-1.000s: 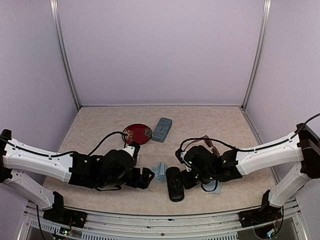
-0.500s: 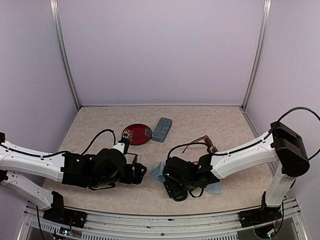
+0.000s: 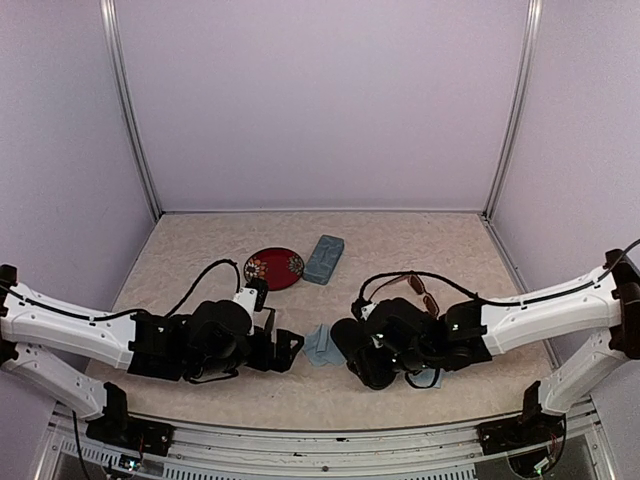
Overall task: Organize the sunglasses
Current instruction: Pick up the sunglasses case from the center of the board, then pass from the right arm to the left
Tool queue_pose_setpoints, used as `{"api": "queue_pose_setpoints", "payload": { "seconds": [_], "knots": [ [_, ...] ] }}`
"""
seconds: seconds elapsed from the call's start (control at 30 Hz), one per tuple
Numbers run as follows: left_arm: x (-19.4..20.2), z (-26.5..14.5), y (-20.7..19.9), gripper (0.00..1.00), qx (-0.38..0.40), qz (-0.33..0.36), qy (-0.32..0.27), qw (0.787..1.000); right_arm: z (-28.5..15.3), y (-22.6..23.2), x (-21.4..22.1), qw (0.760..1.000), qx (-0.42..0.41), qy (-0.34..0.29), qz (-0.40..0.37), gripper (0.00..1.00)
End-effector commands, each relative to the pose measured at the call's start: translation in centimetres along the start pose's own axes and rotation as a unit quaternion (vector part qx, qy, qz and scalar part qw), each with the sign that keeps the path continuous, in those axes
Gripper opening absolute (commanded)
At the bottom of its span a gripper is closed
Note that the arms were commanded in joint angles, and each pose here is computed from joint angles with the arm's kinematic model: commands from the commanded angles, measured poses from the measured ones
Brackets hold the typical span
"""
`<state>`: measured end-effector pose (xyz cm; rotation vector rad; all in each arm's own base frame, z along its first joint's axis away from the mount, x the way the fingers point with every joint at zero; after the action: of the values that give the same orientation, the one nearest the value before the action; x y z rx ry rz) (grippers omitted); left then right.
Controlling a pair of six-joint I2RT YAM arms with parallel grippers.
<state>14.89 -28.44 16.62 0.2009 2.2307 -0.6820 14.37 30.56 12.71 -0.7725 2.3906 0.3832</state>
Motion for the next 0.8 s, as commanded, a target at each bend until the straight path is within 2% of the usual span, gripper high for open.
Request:
{"api": "queue_pose_setpoints", "payload": {
  "seconds": [0.0, 0.13, 0.3, 0.47, 0.63, 0.77],
  "knots": [
    [-1.1, -1.2, -2.6, 0.98, 0.142, 0.018, -0.035, 0.989, -3.5, 0.5, -3.0, 0.989, -0.106, -0.103, -0.031, 0.61],
    [-1.7, -2.2, -3.9, 0.98, 0.22, 0.047, -0.052, 0.973, -6.7, 0.6, -4.9, 0.968, -0.181, -0.159, -0.063, 0.61],
    [-2.2, -2.7, -5.7, 0.99, 0.281, 0.095, -0.062, 0.953, -9.0, 1.6, -6.5, 0.949, -0.22, -0.194, -0.115, 0.61],
    [-3.1, -2.7, -6.9, 0.99, 0.334, 0.14, -0.055, 0.93, -9.6, 1.9, -7.5, 0.936, -0.241, -0.215, -0.137, 0.62],
    [-4.6, -2.3, -6.1, 0.99, 0.348, 0.144, -0.063, 0.924, -10.3, 1.9, -8.2, 0.914, -0.291, -0.244, -0.143, 0.63],
    [-5.5, -2.8, -5.8, 0.99, 0.385, 0.143, -0.072, 0.909, -10.5, 2.4, -8.5, 0.901, -0.319, -0.25, -0.158, 0.65]
  ]
}}
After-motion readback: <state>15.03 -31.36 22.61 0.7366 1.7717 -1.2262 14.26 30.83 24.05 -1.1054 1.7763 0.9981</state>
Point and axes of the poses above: each gripper's point midway between its finger pads, its own z axis out along the fingers, its own y axis along the line the jaws close on, x = y × z, the point moved 6 cm from there along -z, back along the fingers, and after that the axes turned 6 degrees about -z, right-handed, at the moved point
